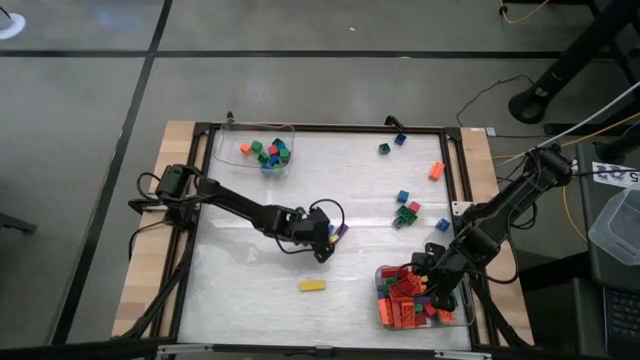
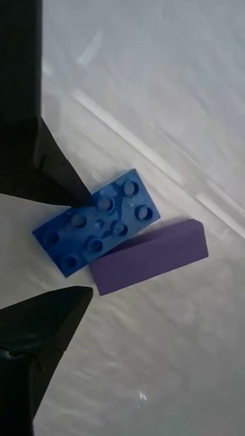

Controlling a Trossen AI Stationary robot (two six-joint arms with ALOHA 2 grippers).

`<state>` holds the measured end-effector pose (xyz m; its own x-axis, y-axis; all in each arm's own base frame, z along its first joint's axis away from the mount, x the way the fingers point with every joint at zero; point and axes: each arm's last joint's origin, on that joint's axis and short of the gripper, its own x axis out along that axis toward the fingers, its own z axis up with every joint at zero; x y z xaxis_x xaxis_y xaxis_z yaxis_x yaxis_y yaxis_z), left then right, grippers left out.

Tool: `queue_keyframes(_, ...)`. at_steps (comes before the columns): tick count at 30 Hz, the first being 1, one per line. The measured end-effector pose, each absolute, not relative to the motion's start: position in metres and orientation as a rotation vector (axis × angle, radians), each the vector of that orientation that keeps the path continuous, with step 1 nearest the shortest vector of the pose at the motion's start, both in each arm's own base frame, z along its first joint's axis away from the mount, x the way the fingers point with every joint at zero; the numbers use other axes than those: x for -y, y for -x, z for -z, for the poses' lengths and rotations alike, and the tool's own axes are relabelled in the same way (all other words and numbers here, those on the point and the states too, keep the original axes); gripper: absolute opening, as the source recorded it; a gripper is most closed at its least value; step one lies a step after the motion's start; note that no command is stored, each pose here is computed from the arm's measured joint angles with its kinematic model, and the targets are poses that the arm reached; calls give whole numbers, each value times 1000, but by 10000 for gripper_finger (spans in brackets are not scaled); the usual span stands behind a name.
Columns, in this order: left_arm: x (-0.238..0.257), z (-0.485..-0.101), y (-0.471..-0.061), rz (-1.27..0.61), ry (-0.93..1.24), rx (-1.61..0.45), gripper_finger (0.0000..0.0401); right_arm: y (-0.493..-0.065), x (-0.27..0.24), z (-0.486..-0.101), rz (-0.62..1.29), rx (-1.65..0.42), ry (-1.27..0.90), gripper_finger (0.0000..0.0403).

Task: Sort blocks by size
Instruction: Put the rectangular blue game piece into the bottom transparent bin

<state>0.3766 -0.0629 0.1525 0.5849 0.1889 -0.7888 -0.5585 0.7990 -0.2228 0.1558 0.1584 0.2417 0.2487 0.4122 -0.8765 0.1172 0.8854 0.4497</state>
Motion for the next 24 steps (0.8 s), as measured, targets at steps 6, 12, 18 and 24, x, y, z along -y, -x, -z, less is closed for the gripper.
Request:
queue_keyframes(6,63,-144,-379,-467,476,-846,193,-156,-158,-242,-211,-1317,-476,159)
queue_keyframes(12,64,-128,-381,-481,471,-883,194,-157,-160,-243,-223,-1302,-485,159)
queue_keyframes(18,63,-126,-380,-460,396,-908,194,-160,-162,-245,-246,-1259,-505,159)
queue_keyframes(24,63,-122,-381,-440,297,-921,194,-161,-162,-246,-237,-1237,-504,159)
